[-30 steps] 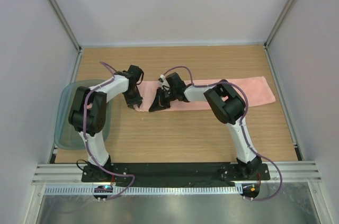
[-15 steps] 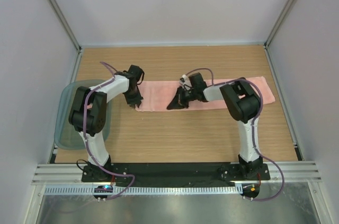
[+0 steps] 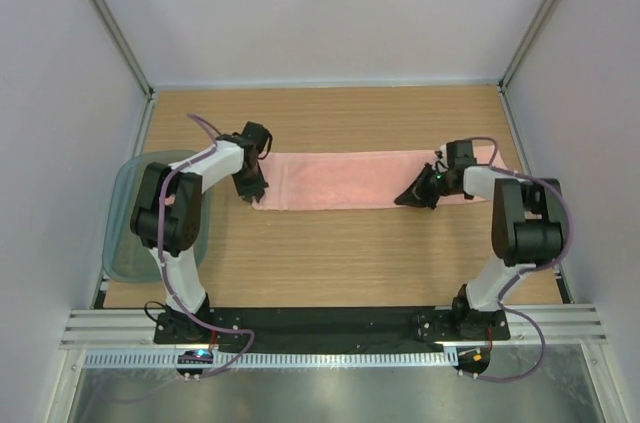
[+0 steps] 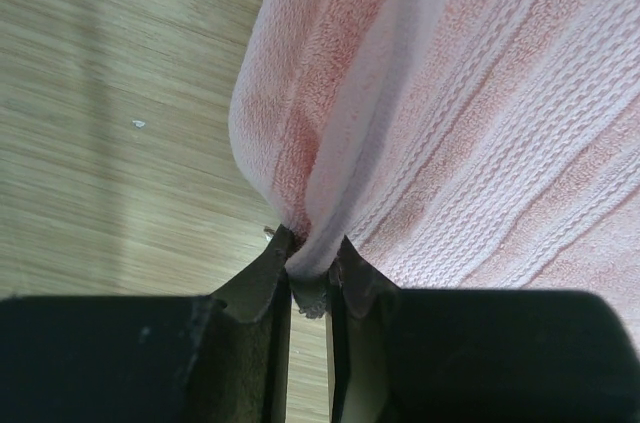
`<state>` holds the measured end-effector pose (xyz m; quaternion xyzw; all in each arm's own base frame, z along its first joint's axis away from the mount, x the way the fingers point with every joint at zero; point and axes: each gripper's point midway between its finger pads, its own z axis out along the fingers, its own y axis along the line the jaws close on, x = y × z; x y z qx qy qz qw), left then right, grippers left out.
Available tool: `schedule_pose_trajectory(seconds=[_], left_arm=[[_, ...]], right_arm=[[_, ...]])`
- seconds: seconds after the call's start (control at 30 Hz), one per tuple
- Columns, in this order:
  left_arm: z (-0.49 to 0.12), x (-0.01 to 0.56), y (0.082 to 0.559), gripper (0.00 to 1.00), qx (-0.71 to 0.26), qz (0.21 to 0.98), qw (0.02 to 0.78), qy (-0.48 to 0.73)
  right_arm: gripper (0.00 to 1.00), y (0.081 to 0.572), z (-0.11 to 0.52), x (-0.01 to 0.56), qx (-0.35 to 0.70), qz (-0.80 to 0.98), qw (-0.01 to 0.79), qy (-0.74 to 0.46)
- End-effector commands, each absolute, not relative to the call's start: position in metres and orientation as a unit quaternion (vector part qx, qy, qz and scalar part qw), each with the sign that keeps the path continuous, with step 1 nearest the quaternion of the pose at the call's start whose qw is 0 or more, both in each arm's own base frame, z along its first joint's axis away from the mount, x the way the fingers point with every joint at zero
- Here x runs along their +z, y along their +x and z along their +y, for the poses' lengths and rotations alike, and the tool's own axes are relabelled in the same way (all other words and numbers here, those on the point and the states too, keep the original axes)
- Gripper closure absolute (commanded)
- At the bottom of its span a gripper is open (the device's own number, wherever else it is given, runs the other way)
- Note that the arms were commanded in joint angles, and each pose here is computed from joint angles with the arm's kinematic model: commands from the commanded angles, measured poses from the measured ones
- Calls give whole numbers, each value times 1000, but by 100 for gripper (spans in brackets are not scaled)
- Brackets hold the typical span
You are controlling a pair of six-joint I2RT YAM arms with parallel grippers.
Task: Roll the towels
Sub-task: Fold the towel
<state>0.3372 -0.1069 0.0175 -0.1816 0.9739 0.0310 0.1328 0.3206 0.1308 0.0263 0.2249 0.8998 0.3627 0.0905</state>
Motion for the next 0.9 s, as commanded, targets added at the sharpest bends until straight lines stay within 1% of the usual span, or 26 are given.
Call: schedule_pose_trajectory(seconds=[0.0, 0.07, 0.1, 0.27, 0.3, 0.43, 0.5, 0.63, 0.67, 0.77, 0.83, 0.87], left_arm=[[-90, 17, 340, 100, 66, 973, 134, -179], [-91, 18, 341, 100, 65, 973, 135, -178], [-91, 19, 341, 100, 64, 973, 135, -177], [-92, 23, 340, 100, 61, 974, 134, -175], [-92, 23, 340, 100, 60, 974, 134, -174], [-92, 25, 339, 100, 58, 974, 136, -173], [-93, 25, 338, 100, 54, 974, 135, -173], [-97, 23, 337, 100, 44, 975, 132, -173], [-97, 22, 337, 100, 43, 975, 130, -174], [-101, 21, 335, 100, 32, 976, 127, -175], [-106, 20, 335, 100, 22, 976, 127, -174], [-106, 18, 336, 100, 20, 976, 126, -175]], right_arm=[[99, 308, 63, 40, 241, 917, 136, 287], [99, 309, 36, 45, 216, 910, 157, 317], [99, 313, 12, 48, 213, 896, 170, 350], [99, 309, -53, 40, 195, 856, 169, 447], [99, 309, -54, 39, 191, 856, 170, 450], [99, 301, -93, 43, 155, 832, 192, 497], [99, 299, -101, 42, 158, 821, 196, 513], [99, 281, -131, 33, 129, 794, 188, 563], [99, 274, -144, 37, 120, 780, 196, 582], [99, 275, -149, 45, 142, 762, 210, 596], [99, 289, -142, 60, 180, 750, 232, 593], [99, 301, -139, 71, 207, 745, 257, 580]])
